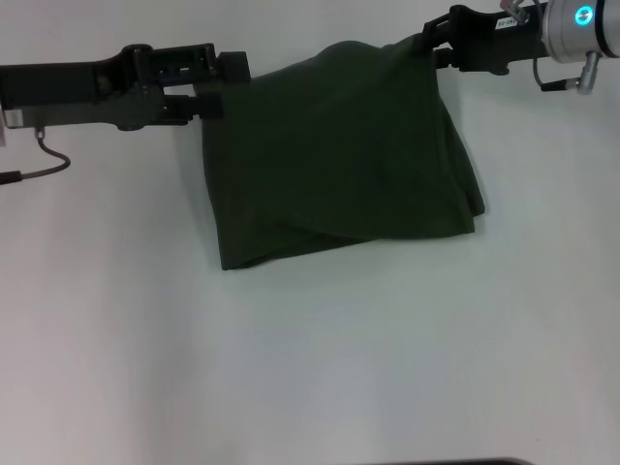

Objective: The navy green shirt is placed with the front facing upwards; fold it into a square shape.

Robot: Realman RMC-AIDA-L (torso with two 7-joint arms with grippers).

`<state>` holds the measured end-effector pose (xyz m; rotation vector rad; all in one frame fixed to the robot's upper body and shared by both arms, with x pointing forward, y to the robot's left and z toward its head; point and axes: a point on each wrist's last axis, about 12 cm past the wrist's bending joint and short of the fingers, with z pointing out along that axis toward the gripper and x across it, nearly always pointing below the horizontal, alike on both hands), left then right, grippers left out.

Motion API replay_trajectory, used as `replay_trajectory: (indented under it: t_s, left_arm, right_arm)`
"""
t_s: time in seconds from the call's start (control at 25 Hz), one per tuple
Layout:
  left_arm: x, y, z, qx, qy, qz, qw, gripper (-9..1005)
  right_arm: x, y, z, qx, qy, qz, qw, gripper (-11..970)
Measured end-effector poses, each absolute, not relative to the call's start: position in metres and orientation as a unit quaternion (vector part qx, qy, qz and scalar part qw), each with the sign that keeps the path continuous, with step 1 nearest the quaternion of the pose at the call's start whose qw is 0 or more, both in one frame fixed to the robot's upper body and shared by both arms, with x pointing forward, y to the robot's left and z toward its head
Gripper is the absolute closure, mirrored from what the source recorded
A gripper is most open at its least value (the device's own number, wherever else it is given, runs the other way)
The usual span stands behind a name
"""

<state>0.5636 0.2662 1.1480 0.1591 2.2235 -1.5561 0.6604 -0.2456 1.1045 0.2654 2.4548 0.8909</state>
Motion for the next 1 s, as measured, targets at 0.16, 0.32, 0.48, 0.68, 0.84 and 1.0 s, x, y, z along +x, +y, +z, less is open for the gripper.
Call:
replay_trajectory:
  t_s: [0.16,0.32,0.48,0.68,0.84,1.0]
  left_arm:
    - [0.564,0.266,1.148,0.058,0.799,-0.56,0.211,122]
    - [0.564,0.263,1.147,0.062,0.799,-0.56,0.211,121]
    - [0.564,0.263,1.147,0.062,0.798,-0.56,0.212,121]
    - [0.563,0.266,1.147,0.059,0.799,-0.56,0.212,121]
    - [0.562,0.268,1.146,0.057,0.799,-0.559,0.213,121]
    - [0.562,0.268,1.146,0.056,0.799,-0.559,0.214,121]
  right_arm:
    - [0.661,-0.241,1.103,0.1,0.903,0.328,0.259,564]
    - [0.663,-0.237,1.101,0.106,0.9,0.324,0.272,563]
    - [0.664,-0.229,1.103,0.078,0.9,0.321,0.285,588]
    - [0.664,-0.219,1.109,0.043,0.889,0.345,0.298,654]
    - [0.665,-0.22,1.112,0.036,0.889,0.347,0.298,706]
    - [0.664,-0.225,1.112,0.039,0.89,0.346,0.294,880]
